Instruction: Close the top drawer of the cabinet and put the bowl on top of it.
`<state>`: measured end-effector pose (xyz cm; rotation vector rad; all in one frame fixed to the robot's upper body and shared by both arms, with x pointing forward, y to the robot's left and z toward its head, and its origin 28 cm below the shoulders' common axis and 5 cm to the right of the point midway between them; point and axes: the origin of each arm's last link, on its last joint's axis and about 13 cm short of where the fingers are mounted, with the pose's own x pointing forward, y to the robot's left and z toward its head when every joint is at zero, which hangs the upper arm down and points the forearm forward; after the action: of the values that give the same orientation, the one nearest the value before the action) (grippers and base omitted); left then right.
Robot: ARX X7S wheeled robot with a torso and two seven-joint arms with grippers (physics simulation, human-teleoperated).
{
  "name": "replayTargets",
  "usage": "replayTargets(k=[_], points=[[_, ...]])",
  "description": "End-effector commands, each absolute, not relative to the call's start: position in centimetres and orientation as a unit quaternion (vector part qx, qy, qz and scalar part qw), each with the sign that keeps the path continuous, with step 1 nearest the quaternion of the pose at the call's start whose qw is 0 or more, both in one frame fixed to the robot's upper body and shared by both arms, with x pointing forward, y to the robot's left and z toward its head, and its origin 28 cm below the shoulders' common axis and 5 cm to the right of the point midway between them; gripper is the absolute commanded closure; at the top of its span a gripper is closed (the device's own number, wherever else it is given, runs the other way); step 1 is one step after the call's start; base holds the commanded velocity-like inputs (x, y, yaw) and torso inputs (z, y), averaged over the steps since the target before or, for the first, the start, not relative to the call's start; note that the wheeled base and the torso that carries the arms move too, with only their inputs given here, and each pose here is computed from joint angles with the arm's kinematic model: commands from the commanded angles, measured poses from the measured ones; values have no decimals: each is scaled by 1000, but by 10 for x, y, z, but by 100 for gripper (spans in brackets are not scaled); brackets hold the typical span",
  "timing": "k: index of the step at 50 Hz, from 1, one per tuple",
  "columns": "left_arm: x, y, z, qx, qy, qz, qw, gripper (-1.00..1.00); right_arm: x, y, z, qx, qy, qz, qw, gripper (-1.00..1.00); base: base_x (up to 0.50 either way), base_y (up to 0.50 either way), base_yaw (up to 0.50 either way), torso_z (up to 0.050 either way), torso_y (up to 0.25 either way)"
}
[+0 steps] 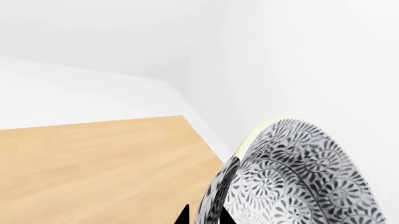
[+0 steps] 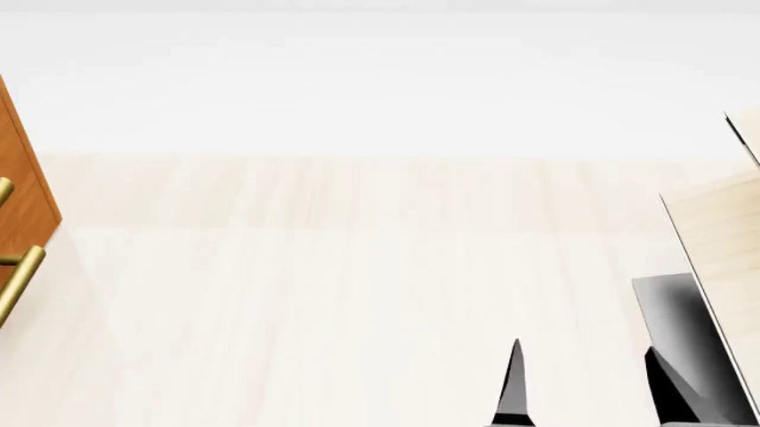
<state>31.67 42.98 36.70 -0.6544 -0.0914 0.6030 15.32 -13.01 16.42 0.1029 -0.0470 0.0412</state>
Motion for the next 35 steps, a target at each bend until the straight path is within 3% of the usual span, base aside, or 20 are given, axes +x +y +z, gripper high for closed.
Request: replayTargets(k=[1,35], points=[[313,437,357,-326,-48,304,894,100,153,-128,164,49,-22,23,998,-100,0,0,0,0,0],[317,458,312,-329,-13,359,873,100,152,-130,162,49,-21,20,998,-100,0,0,0,0,0]])
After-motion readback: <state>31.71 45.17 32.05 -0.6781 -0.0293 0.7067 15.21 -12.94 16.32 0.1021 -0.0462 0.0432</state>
